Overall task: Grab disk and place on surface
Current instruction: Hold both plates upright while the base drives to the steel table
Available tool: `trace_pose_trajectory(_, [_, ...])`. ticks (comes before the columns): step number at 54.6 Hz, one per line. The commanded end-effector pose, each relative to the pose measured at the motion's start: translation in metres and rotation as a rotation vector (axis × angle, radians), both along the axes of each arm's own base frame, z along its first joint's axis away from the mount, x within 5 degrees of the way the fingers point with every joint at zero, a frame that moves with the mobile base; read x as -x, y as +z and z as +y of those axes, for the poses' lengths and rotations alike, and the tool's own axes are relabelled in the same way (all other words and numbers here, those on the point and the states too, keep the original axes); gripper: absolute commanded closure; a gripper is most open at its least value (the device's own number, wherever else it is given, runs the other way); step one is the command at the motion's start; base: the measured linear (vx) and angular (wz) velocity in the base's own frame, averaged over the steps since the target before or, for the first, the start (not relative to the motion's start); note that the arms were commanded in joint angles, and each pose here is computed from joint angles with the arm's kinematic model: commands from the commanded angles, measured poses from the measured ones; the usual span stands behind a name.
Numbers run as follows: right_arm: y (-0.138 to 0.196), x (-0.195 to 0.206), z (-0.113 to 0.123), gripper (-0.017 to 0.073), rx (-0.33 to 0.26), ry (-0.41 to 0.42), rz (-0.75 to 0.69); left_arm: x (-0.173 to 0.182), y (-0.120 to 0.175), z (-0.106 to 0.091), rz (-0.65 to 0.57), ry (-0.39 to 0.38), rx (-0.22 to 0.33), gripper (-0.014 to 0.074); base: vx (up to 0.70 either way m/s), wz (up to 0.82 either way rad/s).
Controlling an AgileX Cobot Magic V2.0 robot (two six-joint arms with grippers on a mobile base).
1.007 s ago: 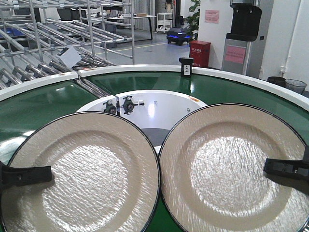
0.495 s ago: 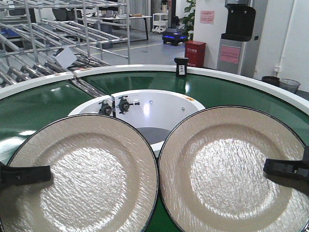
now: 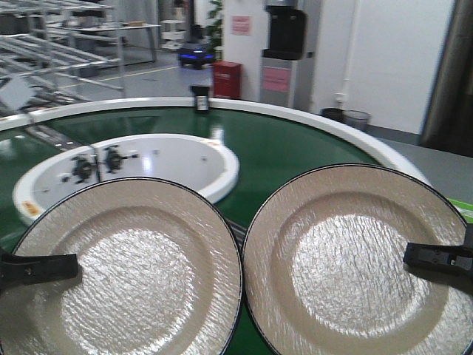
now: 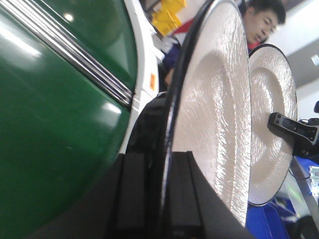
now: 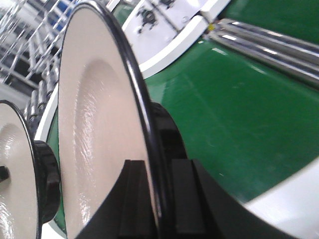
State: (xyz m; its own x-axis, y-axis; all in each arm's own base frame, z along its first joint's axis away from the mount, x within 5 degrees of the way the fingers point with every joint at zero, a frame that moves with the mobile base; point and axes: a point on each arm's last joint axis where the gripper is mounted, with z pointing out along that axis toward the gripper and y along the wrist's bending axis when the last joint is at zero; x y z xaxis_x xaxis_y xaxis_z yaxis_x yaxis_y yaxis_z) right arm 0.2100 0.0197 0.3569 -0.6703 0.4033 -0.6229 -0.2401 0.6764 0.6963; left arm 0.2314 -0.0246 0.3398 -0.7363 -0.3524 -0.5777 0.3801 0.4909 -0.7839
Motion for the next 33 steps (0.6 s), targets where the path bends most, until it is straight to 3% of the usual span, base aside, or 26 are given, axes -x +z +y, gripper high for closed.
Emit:
trace_pose_trajectory(1, [0.0232, 0.0023, 0.0016, 0.0568, -0.108, -0.030, -0.083, 0.0051, 0.0281, -0.0048, -0.084, -0.010, 0.140, 0.0594, -0.15, -0.59])
trace_pose_trajectory(33, [0.0232, 0.0023, 0.0016, 0.0568, -0.108, -0.030, -0.083, 0.0051, 0.0281, -0.0048, -0.084, -0.010, 0.140, 0.0594, -0.16, -0.62])
